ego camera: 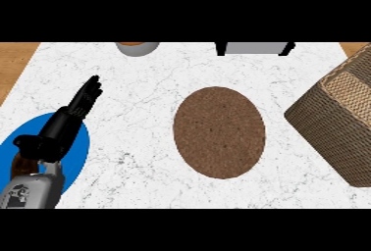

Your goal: Pick the tomato from the placemat and place it in the basket

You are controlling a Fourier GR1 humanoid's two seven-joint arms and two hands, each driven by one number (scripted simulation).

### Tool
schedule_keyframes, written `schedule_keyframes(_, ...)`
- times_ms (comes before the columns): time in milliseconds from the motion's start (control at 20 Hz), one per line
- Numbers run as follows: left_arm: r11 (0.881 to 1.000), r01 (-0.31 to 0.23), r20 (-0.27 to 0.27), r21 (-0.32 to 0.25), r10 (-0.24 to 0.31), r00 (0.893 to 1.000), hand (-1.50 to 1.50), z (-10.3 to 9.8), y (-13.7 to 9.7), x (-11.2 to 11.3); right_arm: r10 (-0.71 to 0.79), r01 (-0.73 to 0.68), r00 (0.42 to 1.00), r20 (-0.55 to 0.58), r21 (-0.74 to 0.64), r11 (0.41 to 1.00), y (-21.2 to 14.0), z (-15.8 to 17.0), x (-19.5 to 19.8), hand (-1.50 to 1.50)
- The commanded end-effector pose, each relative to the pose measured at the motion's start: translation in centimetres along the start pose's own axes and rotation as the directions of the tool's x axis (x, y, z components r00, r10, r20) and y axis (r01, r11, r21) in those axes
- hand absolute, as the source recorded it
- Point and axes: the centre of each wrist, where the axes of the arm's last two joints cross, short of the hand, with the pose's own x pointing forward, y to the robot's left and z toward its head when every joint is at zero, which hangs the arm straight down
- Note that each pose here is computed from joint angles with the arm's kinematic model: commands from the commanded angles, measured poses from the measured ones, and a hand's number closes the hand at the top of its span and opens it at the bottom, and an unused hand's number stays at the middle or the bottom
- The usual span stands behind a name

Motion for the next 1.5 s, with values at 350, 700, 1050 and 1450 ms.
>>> schedule_keyframes(350,1.0,-0.005,0.0,-0.01,0.005,1.0,0.0,2.5,0.6,1.4,0.045,-0.037,0.997,0.066,-0.122,0.992,0.8,-2.3,-5.9,1.5)
schedule_keyframes(700,1.0,0.003,0.005,-0.005,-0.003,1.0,0.0,-0.6,0.1,0.8,-0.064,0.068,0.998,0.026,-0.198,0.978,1.3,-5.5,-8.1,-1.5)
schedule_keyframes(1050,1.0,0.002,-0.009,0.0,-0.002,1.0,0.0,0.2,-2.0,-1.5,-0.079,0.095,0.992,0.098,-0.172,0.981,-0.7,-7.4,-6.7,-1.5)
schedule_keyframes(1450,1.0,0.007,-0.016,-0.002,-0.008,1.0,0.0,0.7,0.1,0.2,-0.325,0.33,0.944,0.06,-0.239,0.913,-2.4,-7.2,-6.3,-1.5)
